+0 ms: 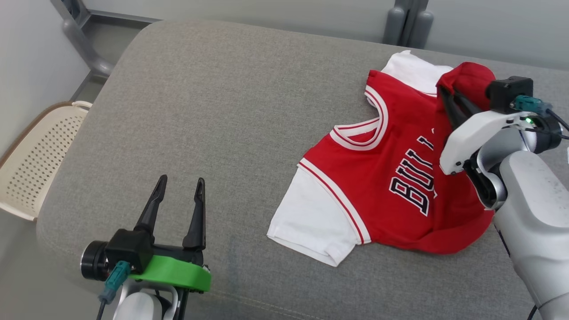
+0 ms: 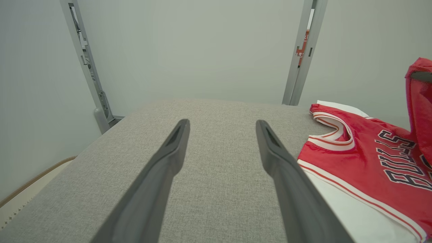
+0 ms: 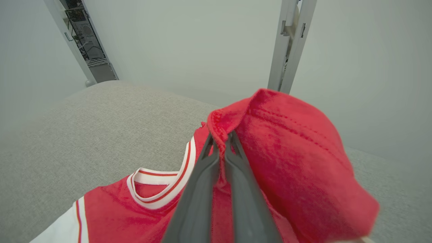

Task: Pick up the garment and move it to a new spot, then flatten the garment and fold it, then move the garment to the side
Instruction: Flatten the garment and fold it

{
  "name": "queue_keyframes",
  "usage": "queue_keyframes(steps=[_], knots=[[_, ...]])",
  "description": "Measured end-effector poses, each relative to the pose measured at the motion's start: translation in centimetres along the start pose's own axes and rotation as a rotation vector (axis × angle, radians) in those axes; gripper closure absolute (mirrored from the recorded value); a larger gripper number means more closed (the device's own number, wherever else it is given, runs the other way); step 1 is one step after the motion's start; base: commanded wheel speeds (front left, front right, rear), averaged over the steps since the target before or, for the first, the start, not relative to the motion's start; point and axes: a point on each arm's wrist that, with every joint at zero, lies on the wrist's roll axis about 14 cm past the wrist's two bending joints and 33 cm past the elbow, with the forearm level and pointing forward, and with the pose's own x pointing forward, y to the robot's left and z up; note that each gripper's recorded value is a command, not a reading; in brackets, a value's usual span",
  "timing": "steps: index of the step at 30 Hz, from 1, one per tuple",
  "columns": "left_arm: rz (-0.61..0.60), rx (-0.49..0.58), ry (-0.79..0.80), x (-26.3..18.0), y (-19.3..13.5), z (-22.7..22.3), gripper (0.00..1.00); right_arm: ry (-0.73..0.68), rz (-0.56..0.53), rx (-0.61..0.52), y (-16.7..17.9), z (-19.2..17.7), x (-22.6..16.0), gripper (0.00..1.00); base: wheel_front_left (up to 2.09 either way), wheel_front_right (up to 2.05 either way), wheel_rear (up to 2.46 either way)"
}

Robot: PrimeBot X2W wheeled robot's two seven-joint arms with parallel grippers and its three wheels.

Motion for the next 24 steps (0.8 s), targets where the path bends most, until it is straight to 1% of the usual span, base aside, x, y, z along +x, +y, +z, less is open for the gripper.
queue_keyframes(steps=[1,3,5,10,14,17,21,24], knots=[[0.003,0.001,0.002,0.0,0.1,-0.1,0.0,0.011,0.01,0.008,0.5,-0.5,0.6,0.0,0.0,0.0,0.0],[0.007,0.002,0.005,0.0,0.2,-0.1,0.0,0.07,0.022,0.009,1.1,-2.4,1.3,0.0,0.0,0.0,0.0],[0.017,0.001,0.007,0.1,0.4,-0.1,0.0,0.095,0.029,0.011,1.4,-3.7,1.6,0.0,0.0,0.0,0.0],[0.031,0.003,0.016,0.3,0.6,-0.4,0.0,0.055,0.028,0.026,1.1,-4.0,1.9,0.0,0.0,0.0,0.0],[0.033,0.003,0.013,0.7,0.7,-0.5,0.0,0.023,-0.042,0.016,-2.3,-3.7,0.4,0.0,0.0,0.0,0.0],[0.014,0.004,0.009,0.9,0.1,-0.5,0.0,0.003,-0.112,0.011,-5.3,-3.3,-1.5,0.0,0.0,0.0,0.0],[-0.013,0.006,0.0,1.3,-0.6,-0.3,0.0,0.058,-0.195,0.018,-8.5,-5.5,-4.9,0.0,0.0,0.0,0.0],[-0.036,0.004,-0.006,1.7,-1.3,-0.2,0.0,0.091,-0.237,0.043,-9.7,-7.1,-6.8,0.0,0.0,0.0,0.0]])
